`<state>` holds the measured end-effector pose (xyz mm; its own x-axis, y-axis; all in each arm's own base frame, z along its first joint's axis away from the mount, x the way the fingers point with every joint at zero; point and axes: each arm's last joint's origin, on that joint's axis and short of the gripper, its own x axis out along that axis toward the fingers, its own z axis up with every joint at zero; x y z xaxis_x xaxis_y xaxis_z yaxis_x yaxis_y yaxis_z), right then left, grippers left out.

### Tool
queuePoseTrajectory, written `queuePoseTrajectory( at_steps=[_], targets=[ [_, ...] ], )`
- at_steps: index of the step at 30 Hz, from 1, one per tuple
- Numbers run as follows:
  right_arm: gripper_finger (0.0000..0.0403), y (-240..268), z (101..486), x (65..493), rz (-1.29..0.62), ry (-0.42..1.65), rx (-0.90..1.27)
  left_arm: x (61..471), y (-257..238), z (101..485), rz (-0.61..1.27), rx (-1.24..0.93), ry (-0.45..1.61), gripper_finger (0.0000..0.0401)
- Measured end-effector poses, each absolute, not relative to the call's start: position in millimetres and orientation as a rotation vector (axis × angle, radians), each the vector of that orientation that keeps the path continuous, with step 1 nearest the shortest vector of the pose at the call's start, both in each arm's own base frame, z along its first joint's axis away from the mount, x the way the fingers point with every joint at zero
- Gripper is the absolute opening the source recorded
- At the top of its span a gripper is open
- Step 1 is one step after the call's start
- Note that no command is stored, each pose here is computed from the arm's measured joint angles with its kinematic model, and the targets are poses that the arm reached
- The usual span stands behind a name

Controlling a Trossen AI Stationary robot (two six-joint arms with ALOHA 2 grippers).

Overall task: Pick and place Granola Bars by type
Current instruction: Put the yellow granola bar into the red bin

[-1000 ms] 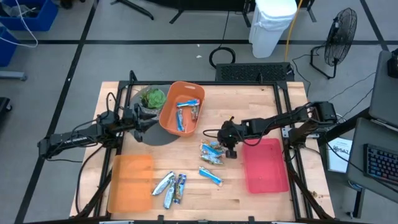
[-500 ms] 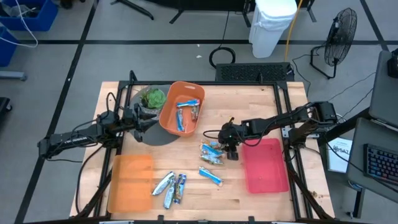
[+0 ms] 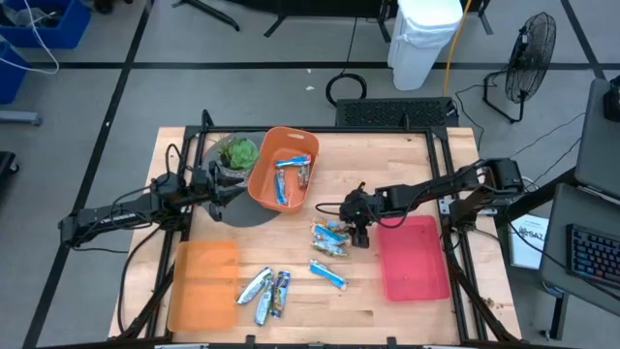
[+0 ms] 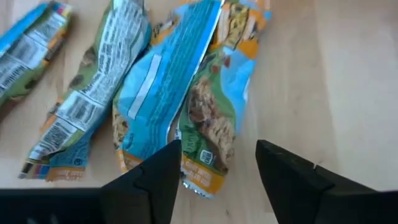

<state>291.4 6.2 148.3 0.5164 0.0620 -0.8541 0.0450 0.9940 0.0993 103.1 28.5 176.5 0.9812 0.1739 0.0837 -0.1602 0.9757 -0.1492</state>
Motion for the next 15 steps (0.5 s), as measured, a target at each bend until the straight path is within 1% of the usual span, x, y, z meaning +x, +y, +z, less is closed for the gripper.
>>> queuePoseTrajectory(
  at_steps=[5,10,12,15],
  targets=[
    [0.0192,6.2,139.0,293.7,0.018,1.054,0.097,103.1,28.5,176.6,0.169,-0.142,-0.097,0.0154],
    [0.0185,6.2,139.6,297.2,0.019,1.019,0.096,103.1,28.5,176.8,0.169,-0.142,-0.098,0.0154],
    [0.017,6.2,139.7,297.4,0.018,1.017,0.095,103.1,28.5,176.8,0.168,-0.143,-0.098,0.0154],
    [0.0129,5.8,139.4,297.0,0.022,1.022,0.086,103.1,28.5,176.8,0.169,-0.142,-0.098,0.0154]
  ],
)
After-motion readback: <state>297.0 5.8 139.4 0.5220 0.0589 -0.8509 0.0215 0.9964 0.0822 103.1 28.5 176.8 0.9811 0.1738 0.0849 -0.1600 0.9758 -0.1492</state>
